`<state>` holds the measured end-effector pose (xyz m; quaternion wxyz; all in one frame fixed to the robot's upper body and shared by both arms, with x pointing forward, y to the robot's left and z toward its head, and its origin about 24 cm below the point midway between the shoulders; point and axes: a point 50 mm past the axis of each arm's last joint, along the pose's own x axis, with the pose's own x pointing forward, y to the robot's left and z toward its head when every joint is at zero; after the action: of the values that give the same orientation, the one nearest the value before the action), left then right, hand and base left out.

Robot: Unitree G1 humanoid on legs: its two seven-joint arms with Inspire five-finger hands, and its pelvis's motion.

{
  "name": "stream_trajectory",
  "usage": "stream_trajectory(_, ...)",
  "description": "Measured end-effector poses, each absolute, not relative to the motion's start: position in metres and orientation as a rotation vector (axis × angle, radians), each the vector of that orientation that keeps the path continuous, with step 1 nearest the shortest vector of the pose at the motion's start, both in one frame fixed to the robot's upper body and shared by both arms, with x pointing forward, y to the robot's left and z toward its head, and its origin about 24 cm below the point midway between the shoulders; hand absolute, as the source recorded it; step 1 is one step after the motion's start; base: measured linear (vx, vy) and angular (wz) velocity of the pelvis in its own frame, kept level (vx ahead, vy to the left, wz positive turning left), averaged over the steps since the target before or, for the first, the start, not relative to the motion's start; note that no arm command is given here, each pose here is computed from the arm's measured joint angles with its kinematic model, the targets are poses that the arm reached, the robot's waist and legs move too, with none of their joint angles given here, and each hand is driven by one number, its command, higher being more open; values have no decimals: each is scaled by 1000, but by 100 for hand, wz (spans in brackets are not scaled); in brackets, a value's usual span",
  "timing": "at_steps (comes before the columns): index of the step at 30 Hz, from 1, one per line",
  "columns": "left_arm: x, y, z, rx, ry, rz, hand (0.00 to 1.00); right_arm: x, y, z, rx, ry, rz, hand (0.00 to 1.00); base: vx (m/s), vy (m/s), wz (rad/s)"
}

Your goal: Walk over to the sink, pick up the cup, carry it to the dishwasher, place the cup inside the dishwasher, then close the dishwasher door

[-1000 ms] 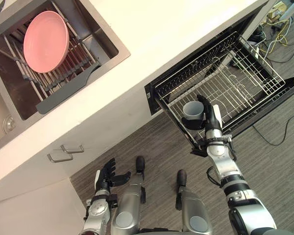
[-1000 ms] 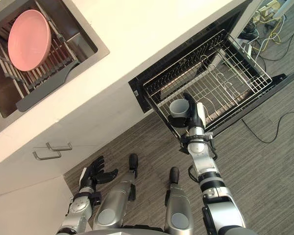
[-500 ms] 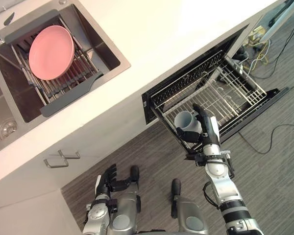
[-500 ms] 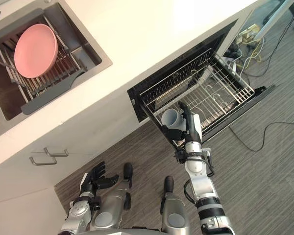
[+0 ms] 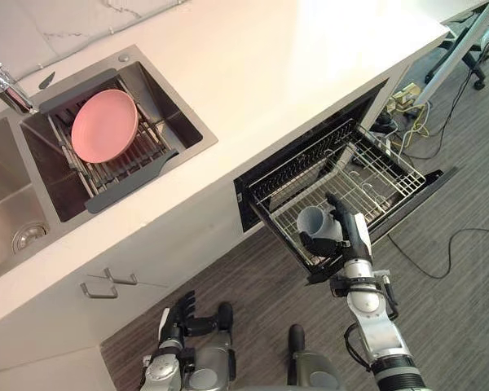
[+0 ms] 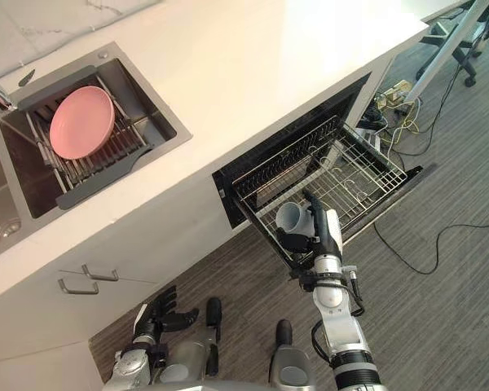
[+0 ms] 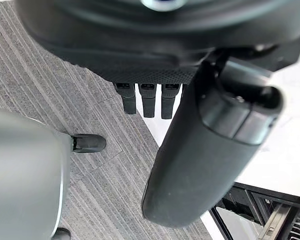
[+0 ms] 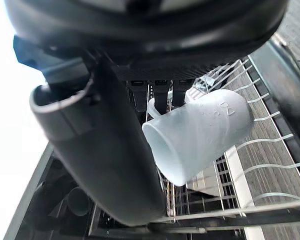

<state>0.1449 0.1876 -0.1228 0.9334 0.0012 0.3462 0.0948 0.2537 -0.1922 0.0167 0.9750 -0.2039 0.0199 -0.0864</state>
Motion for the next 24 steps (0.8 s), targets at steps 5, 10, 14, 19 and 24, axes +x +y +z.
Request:
stream_trajectory(5,144,188,-123,2,711,194,90,254,-192,17,-411,41,-178,90,7,-2,0)
stream_trajectory(10,141,188,-126,3,728,194,90,250,-193,12,-384,68,-177,90,14,-4,0)
stream_trajectory(14,139,187,-127,3,735,193,90,249,-191,1,-278,119,-176,90,0,-6,2)
stream_trajectory(19,137,187,-129,2,750,192,90,244,-192,-21,-227,240,-157,90,-19,-2,3)
stream_trajectory(24,137,187,-130,1,763,192,90,249,-190,-26,-253,284,-133,90,-7,-1,3)
